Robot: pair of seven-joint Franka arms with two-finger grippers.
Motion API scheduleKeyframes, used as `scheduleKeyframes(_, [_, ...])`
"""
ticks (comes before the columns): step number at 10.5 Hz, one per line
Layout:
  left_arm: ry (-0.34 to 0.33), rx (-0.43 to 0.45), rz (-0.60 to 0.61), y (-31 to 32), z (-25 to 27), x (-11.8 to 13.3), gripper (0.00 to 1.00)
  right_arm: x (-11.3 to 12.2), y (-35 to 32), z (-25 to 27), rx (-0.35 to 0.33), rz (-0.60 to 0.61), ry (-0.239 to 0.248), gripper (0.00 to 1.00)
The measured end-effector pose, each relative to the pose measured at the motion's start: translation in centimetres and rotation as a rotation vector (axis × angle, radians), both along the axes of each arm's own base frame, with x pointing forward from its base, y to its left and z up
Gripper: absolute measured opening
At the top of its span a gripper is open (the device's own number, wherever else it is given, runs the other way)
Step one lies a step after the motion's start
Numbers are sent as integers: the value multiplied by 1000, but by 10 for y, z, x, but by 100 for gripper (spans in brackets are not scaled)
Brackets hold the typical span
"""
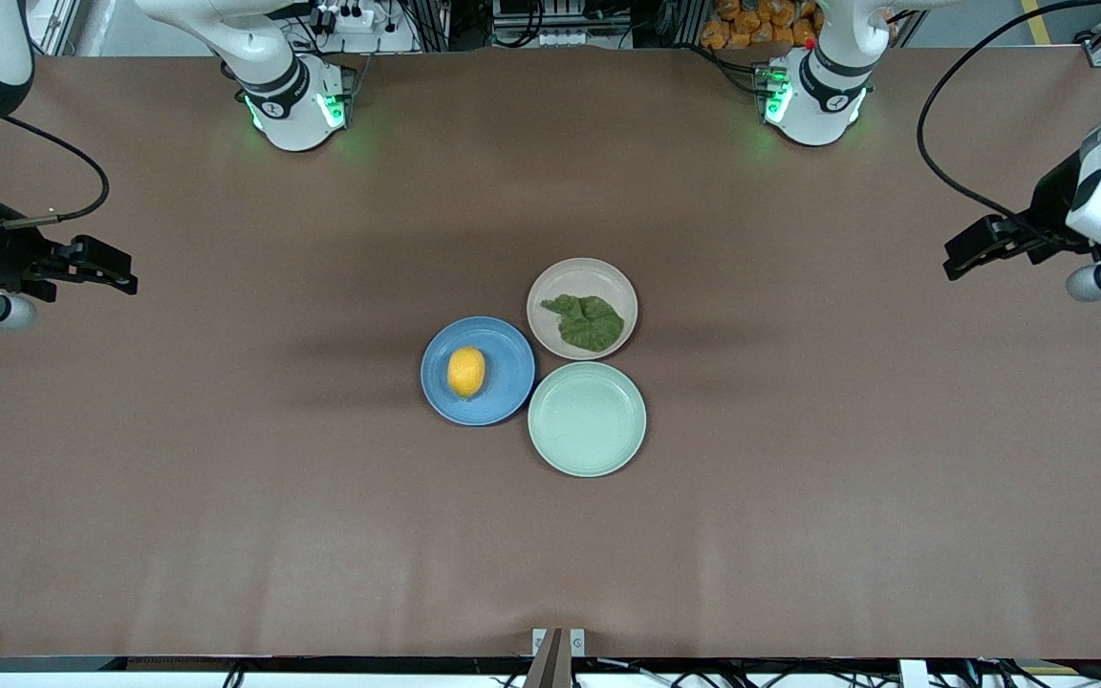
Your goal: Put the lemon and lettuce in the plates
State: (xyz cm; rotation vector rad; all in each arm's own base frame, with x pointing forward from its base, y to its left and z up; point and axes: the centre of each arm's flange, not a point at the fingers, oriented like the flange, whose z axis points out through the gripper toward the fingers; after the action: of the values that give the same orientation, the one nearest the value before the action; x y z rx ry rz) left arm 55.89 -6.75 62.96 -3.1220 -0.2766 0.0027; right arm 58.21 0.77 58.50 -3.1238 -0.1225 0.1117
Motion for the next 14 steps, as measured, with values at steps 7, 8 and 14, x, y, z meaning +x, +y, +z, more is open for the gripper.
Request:
scheduleKeyframes(7, [13,-20,-37,17,4,-5,100,0,0,0,0,-1,0,100])
scheduleKeyframes(8, [14,-22,-36,18,4,-5,100,0,0,0,0,-1,0,100])
scheduleKeyframes(14, [19,-30,-29,21,2,-5,100,0,-1,0,0,-1,0,100])
